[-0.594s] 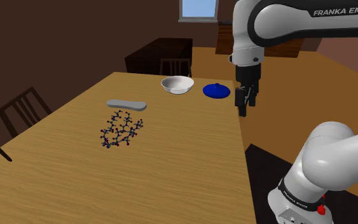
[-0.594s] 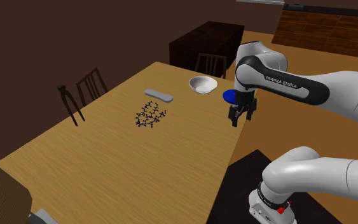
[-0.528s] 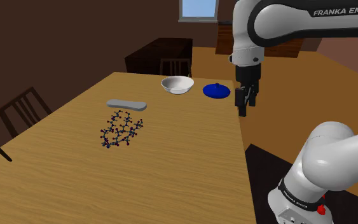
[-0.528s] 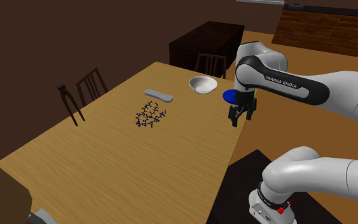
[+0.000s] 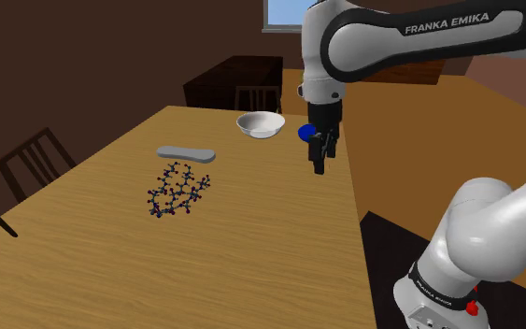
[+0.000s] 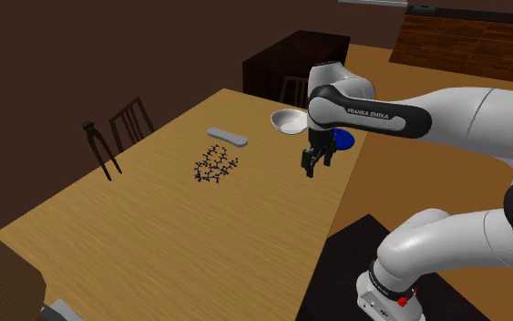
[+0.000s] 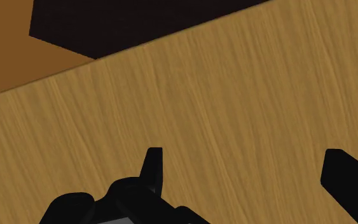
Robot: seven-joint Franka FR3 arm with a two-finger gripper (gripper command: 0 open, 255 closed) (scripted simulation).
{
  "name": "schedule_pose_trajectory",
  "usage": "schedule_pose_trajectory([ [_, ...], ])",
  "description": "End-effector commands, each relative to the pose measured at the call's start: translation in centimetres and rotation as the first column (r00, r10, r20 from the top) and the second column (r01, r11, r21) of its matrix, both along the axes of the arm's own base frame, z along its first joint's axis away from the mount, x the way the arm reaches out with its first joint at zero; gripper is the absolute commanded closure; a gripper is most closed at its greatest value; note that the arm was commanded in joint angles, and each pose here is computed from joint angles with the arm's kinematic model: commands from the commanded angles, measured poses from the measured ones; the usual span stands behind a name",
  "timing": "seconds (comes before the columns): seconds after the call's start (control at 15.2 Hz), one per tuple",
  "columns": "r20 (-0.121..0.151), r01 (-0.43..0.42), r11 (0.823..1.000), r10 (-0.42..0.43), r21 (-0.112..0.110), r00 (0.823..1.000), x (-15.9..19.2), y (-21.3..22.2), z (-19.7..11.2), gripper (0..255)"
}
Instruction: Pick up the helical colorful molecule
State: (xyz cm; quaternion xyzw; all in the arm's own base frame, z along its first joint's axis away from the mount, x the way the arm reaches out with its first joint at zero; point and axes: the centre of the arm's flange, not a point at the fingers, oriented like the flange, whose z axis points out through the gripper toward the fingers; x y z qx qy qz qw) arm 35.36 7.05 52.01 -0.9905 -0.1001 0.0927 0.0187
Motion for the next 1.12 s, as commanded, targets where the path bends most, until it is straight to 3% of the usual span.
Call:
schedule_pose_trajectory([
  [0.0,0.021,-0.046,0.999,0.046,0.002,0.999,1.9,1.9,-0.3,0],
  [0.53,0.100,-0.224,0.975,0.223,-0.002,0.970,8.2,9.5,-1.2,0],
  [1.06,0.176,-0.394,0.919,0.392,-0.021,0.903,13.0,18.1,-1.6,0],
])
